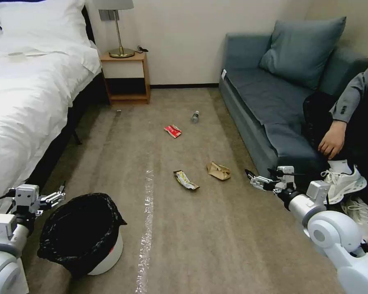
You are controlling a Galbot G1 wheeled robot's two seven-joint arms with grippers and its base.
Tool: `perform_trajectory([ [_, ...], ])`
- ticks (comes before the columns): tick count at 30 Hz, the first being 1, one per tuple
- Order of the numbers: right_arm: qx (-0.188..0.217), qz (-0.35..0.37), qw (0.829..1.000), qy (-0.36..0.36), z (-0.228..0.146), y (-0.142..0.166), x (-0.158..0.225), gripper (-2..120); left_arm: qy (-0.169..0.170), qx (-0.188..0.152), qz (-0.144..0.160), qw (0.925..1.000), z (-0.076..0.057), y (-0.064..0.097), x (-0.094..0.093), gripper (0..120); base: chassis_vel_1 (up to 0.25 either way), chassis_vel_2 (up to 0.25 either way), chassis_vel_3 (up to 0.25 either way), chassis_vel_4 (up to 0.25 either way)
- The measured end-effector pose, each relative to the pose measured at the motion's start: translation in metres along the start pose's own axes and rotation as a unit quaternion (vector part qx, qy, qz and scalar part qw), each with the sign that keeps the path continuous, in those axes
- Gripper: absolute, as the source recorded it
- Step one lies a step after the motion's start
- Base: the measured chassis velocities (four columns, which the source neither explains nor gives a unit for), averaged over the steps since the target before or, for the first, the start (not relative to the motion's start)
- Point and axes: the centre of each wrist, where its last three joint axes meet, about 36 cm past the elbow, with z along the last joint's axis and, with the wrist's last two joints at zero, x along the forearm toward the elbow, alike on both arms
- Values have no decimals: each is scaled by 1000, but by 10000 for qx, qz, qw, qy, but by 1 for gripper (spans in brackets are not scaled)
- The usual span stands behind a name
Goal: Pick up the trash bin, then pick up the garbage on the floor and place it into the trash bin.
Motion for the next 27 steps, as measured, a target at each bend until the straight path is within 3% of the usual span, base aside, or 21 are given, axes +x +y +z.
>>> perform_trajectory([
  [5, 2, -6, 10000, -1, 0, 0, 1, 100, 173, 0, -82, 9998, -2, -3, 5, 93, 0, 0, 0, 0],
  [7, 16, -10, 10000, -2, 1, 1, 3, 100, 635, -96, -121, 9979, -6, -2, 11, 93, 0, 0, 0, 0],
  [13, 19, -8, 10000, -19, 4, 4, 5, 100, 1117, -331, -261, 9928, -11, 4, 10, 93, 0, 0, 0, 0],
  [15, 27, -9, 10000, -35, 4, 5, 8, 100, 1481, -388, -239, 9879, -14, 6, 9, 92, 0, 0, 0, 0],
  [16, 27, -9, 10000, -35, 4, 5, 8, 100, 1481, -388, -239, 9879, -14, 6, 9, 92, 0, 0, 0, 0],
  [18, 32, -3, 10000, -53, 4, 6, 11, 100, 1937, -354, -174, 9803, -11, 6, 7, 92, 0, 0, 0, 0],
  [19, 32, -3, 10000, -53, 4, 6, 11, 100, 1937, -354, -174, 9803, -11, 6, 7, 92, 0, 0, 0, 0],
  [21, 29, 11, 10000, -63, 3, 5, 13, 100, 2303, -352, -134, 9724, -6, 6, 4, 91, 0, 0, 0, 0],
  [27, -4, 25, 10000, -80, 7, 6, 13, 100, 2653, -287, -136, 9636, 5, 13, -8, 91, 0, 0, 0, 0],
])
